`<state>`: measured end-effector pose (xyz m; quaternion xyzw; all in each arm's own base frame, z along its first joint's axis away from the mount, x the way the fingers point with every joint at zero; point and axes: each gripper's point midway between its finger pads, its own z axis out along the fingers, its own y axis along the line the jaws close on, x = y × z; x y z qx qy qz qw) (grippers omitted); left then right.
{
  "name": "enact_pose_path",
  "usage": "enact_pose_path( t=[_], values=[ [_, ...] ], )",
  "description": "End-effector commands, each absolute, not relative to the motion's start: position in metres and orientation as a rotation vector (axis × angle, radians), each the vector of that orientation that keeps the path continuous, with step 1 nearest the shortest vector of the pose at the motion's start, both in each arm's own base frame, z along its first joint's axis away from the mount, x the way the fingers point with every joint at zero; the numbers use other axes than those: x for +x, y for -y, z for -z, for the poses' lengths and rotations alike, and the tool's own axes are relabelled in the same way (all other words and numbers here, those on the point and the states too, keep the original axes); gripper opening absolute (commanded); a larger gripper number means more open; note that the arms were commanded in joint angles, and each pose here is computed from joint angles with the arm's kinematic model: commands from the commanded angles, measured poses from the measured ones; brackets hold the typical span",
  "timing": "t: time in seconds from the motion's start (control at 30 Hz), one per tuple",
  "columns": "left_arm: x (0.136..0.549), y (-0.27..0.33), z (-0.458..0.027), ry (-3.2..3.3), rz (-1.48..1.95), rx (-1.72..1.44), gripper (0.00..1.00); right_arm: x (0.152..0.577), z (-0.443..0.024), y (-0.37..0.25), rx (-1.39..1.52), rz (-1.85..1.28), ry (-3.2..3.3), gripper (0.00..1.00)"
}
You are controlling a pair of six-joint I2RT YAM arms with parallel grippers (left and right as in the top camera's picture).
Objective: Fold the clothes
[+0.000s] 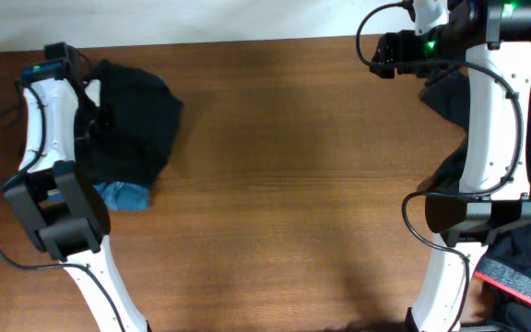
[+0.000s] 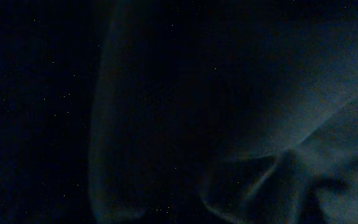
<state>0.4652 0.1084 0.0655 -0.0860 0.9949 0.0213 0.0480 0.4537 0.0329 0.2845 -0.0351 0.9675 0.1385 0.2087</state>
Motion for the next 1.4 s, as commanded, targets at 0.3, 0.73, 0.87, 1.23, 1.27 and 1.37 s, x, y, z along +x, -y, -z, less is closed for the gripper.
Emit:
enact_pose_path(
  t=[0.3,0.73,0.87,1.23,1.27,1.37],
  values=[
    [0.477,-0.041,-0.056,-3.037,0.305,-0.113,0.01,0.454,-0.282,-0.029,-0.091,-0.373,-2.701,0.88],
    [0.499,-0.105,-0.149,-2.814,-0.039,-0.186,0.02,0.454,-0.282,-0.029,-0.090,-0.373,-2.701,0.88],
    [0.491,-0.107,-0.147,-2.844,-0.064,-0.192,0.03,0.454,-0.282,-0.029,-0.090,-0.373,-2.701,0.88],
    [0.456,-0.137,-0.145,-2.963,-0.360,-0.251,0.08,0.454,-0.282,-0.029,-0.091,-0.373,-2.702,0.88],
    [0.455,-0.138,-0.145,-2.967,-0.368,-0.252,0.09,0.454,-0.282,-0.029,-0.090,-0.373,-2.702,0.88],
    [0.453,-0.138,-0.145,-2.975,-0.371,-0.251,0.15,0.454,-0.281,-0.029,-0.090,-0.373,-2.702,0.88]
  ],
)
